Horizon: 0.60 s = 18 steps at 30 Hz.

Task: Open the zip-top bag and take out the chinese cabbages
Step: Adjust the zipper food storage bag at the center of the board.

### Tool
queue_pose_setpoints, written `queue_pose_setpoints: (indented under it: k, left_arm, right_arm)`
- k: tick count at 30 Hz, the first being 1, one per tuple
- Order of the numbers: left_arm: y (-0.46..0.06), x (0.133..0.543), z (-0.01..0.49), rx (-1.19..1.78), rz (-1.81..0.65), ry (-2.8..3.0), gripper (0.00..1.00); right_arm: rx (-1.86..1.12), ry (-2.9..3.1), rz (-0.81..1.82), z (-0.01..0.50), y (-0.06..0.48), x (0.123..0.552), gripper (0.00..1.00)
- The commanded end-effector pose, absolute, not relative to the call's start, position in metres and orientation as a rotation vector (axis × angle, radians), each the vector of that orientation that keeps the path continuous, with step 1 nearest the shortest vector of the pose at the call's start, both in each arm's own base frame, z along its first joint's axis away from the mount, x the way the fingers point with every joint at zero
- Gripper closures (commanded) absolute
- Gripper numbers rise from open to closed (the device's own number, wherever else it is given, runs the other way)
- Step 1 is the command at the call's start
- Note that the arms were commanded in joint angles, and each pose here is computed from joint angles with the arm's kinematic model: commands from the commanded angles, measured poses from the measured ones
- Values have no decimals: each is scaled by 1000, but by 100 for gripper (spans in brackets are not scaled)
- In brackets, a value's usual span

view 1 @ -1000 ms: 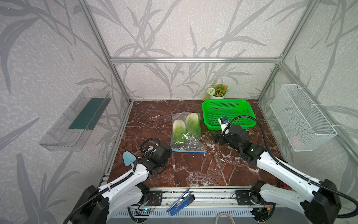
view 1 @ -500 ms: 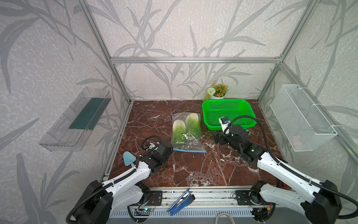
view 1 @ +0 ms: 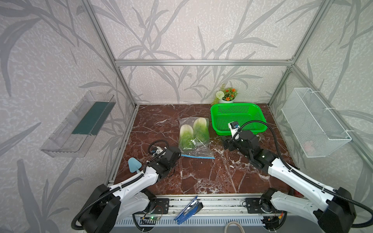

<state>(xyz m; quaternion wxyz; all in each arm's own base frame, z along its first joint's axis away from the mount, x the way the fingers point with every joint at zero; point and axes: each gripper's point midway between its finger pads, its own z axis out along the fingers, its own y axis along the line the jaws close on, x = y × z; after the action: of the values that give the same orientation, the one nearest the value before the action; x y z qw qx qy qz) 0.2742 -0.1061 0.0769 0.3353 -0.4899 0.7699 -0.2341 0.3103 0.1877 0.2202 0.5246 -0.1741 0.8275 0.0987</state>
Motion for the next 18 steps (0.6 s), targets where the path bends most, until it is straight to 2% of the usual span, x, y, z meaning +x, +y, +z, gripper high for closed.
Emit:
queue_pose_setpoints:
  k: [1,12,18]
  left_arm:
    - [-106,281,95,-1263,-628,1960,100]
    - [-111,288,160,-1139,-740,1879,100]
    - [-127,298,189,-1056,-789,1918,100]
  right_arm:
    - [-397,1960,236,227,186,310,11]
    - [-465,1988,369,236,208,298,12]
    - [-765,1958,488,250,263,268,13]
